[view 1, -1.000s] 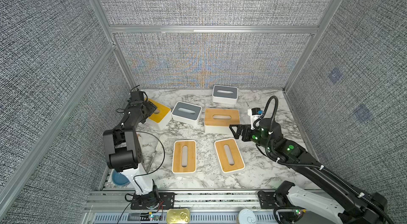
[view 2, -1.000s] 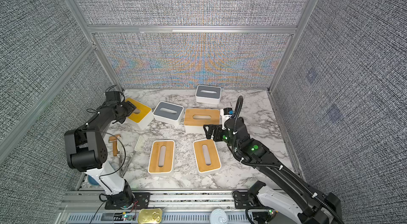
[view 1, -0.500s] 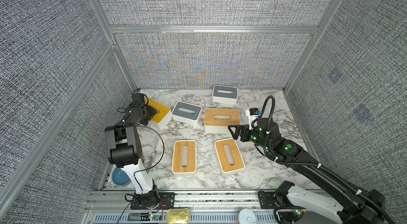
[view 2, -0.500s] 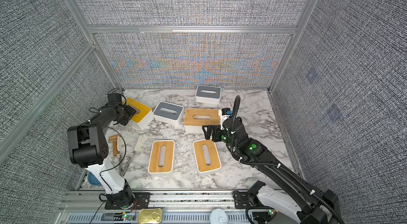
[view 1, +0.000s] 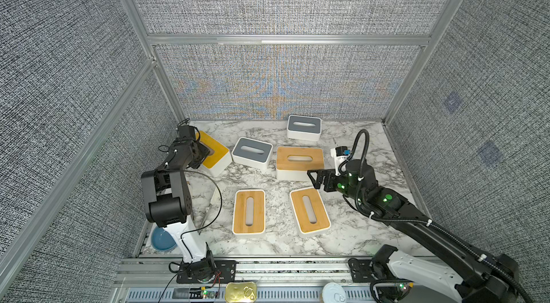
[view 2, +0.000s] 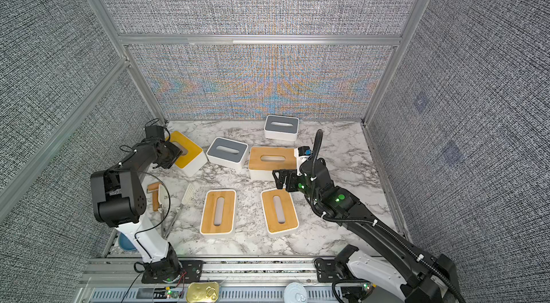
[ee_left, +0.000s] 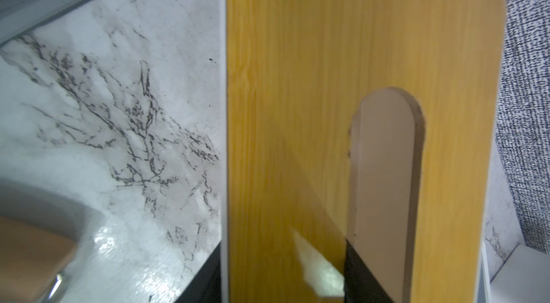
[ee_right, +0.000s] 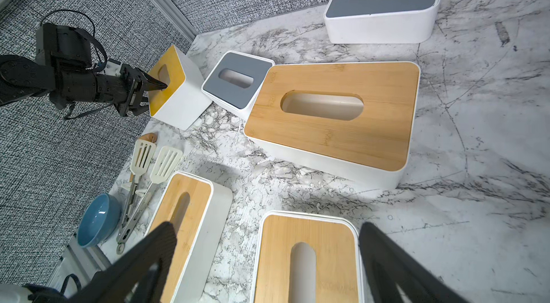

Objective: Stack the tissue boxes
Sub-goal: Pick up the tissue box from the center of the board.

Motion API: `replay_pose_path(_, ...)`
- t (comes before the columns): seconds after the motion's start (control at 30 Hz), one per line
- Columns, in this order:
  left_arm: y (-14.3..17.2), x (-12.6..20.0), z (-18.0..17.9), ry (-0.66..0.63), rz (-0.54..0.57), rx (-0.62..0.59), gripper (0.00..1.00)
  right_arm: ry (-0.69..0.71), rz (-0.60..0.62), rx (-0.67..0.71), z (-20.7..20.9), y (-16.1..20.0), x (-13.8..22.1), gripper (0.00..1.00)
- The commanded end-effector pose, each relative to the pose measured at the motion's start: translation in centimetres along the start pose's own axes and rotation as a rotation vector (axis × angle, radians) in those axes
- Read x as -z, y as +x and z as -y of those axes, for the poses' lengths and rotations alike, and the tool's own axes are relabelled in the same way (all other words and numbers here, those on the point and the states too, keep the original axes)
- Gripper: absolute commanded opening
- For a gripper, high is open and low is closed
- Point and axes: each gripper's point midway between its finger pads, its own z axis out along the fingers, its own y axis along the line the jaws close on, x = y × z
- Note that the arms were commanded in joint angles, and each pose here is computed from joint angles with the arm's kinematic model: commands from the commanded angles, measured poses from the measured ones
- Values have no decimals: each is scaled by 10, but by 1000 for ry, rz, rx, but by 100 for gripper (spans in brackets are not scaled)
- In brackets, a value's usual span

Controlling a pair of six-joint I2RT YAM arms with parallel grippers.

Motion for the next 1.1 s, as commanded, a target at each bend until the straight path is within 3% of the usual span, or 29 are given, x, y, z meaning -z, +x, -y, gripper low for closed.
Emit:
replay_pose_path(0.0,4,-1,-3,-12,-25,-10,49,-7,19,2,-3,-6,0,99)
replay_pose_path(0.23,0,4,7,7,-39,-30,31,-7,17,5,-3,-5,0,99)
replay_pose_path(0.77,-13,38,20,18,-9,-84,25,0,29,9,-3,-8,1,99)
replay_pose_path(1.07,-15,65,44,84,0,-193,24,10,52,21,-2,-13,8,99)
